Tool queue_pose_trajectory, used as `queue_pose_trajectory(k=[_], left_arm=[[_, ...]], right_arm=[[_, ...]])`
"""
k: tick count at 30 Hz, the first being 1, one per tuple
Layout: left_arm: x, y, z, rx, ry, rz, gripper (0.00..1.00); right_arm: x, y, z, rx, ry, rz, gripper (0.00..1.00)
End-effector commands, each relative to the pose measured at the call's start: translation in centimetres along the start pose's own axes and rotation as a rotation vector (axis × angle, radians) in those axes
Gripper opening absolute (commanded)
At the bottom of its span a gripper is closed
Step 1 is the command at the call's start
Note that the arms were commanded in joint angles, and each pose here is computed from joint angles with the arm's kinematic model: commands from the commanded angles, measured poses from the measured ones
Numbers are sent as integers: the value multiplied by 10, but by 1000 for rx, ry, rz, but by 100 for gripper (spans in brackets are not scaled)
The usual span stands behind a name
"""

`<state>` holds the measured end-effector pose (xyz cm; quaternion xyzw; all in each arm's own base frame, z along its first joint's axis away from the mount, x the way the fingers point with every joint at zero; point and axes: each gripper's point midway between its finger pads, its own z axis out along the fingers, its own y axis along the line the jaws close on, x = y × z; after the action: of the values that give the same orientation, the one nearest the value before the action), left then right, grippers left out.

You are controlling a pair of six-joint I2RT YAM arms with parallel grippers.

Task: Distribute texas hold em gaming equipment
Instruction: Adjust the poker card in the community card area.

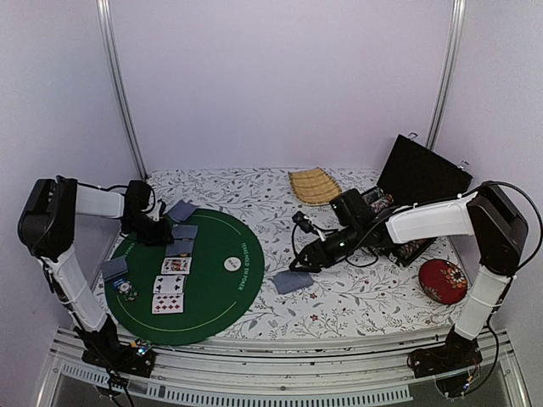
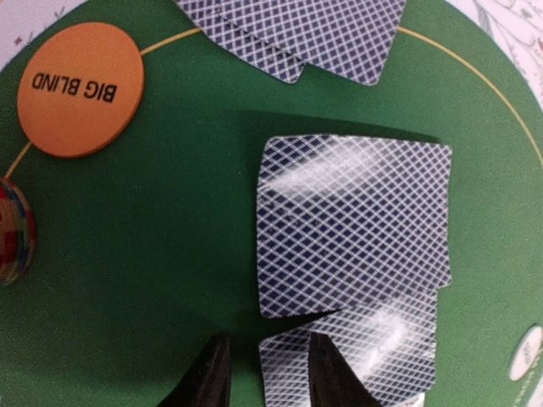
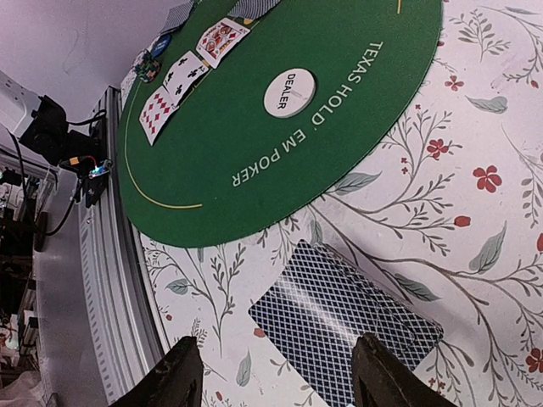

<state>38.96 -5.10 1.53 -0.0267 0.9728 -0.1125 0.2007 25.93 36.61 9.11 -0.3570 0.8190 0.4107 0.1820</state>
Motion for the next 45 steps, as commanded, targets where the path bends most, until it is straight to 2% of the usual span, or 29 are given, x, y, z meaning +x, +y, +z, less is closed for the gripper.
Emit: queue_pose_trajectory(k=[1, 11, 23, 34, 42, 45], left_arm=[[3, -3, 8, -30, 19, 53, 30], [7, -11, 5, -10, 40, 124, 1], [21, -16, 3, -32, 100, 202, 0], [17, -10, -8, -100, 103, 175, 0], [-12, -26, -30, -49, 5, 172, 30], [-30, -34, -35, -6, -54, 168, 37]], right_arm=[[8, -6, 2, 7, 17, 10, 62], [5, -7, 0, 20, 18, 6, 62], [8, -8, -2, 30, 26, 4, 63], [6, -7, -1, 27, 25, -1, 63], [1, -5, -5, 36, 13, -9, 64], [-1, -4, -5, 37, 10, -12, 64]])
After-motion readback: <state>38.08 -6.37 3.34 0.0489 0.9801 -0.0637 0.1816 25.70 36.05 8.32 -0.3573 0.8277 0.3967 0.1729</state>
